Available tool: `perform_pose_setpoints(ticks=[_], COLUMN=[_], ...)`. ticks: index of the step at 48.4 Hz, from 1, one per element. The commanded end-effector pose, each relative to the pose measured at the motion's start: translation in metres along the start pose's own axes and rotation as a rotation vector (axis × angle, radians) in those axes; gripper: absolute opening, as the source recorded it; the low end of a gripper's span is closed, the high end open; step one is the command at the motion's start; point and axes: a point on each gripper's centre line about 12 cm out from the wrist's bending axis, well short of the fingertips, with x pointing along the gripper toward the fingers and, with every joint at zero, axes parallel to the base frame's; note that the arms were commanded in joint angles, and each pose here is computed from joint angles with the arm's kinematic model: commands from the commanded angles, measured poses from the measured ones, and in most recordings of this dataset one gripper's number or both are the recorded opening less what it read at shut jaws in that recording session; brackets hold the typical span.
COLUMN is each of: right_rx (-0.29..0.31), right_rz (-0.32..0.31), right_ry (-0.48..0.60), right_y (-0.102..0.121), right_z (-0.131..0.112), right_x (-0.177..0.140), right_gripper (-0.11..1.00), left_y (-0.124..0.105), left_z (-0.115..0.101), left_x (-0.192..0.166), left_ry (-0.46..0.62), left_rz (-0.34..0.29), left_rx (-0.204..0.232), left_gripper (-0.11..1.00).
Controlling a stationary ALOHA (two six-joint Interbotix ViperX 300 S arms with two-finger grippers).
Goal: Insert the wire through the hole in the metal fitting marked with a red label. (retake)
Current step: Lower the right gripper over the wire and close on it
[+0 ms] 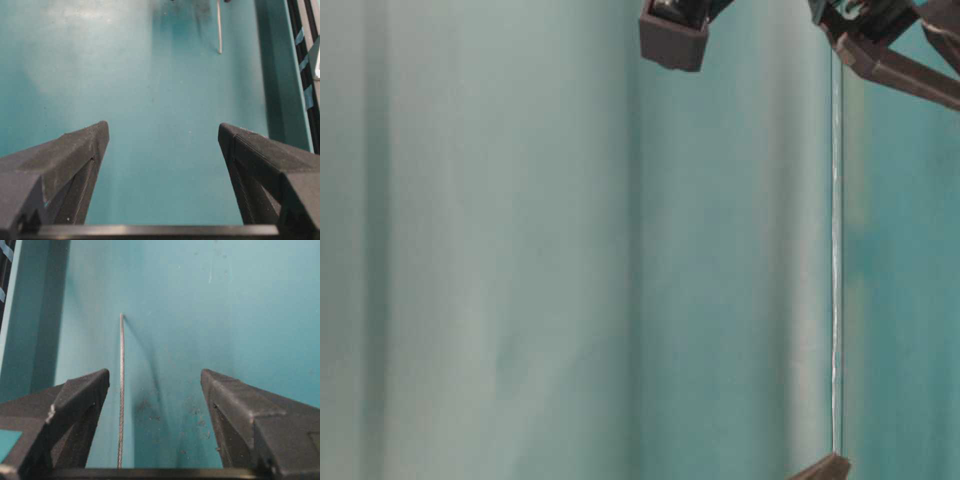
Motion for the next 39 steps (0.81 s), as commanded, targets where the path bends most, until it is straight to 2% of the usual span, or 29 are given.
perform_pose_setpoints(ticks=[1, 14, 18, 23, 28, 34, 39], right_rx=[0.005, 0.005, 0.006, 0.004, 0.006, 0.004, 0.004], right_rz=[0.005, 0.008, 0.007, 0.006, 0.007, 0.006, 0.007], right_ry=[-0.037, -0.053, -0.055, -0.053, -0.055, -0.053, -0.055], right_y=[0.0011, 0.0015, 0.0010, 0.0009, 0.0010, 0.0009, 0.0010], right_z=[0.0109, 0.0126, 0.0129, 0.0123, 0.0129, 0.0123, 0.0129], right_x=[-0.0002, 0.0000, 0.0000, -0.0002, 0.0000, -0.0002, 0.0000], right_gripper=[0.82, 0.80, 0.74, 0.57, 0.30, 0.05, 0.01], left_y=[0.0009, 0.0009, 0.0009, 0.0009, 0.0010, 0.0009, 0.0009], left_z=[0.0068, 0.0064, 0.0065, 0.0069, 0.0069, 0.0069, 0.0065], left_x=[0.0003, 0.0006, 0.0002, 0.0001, 0.0001, 0.0001, 0.0004], left_ry=[-0.026, -0.025, -0.028, -0.031, -0.031, -0.031, -0.029], left_rz=[0.003, 0.004, 0.003, 0.003, 0.004, 0.003, 0.003], left_rx=[-0.003, -0.004, -0.003, -0.003, -0.004, -0.003, -0.003], left_gripper=[0.40, 0.40, 0.40, 0.40, 0.40, 0.40, 0.40])
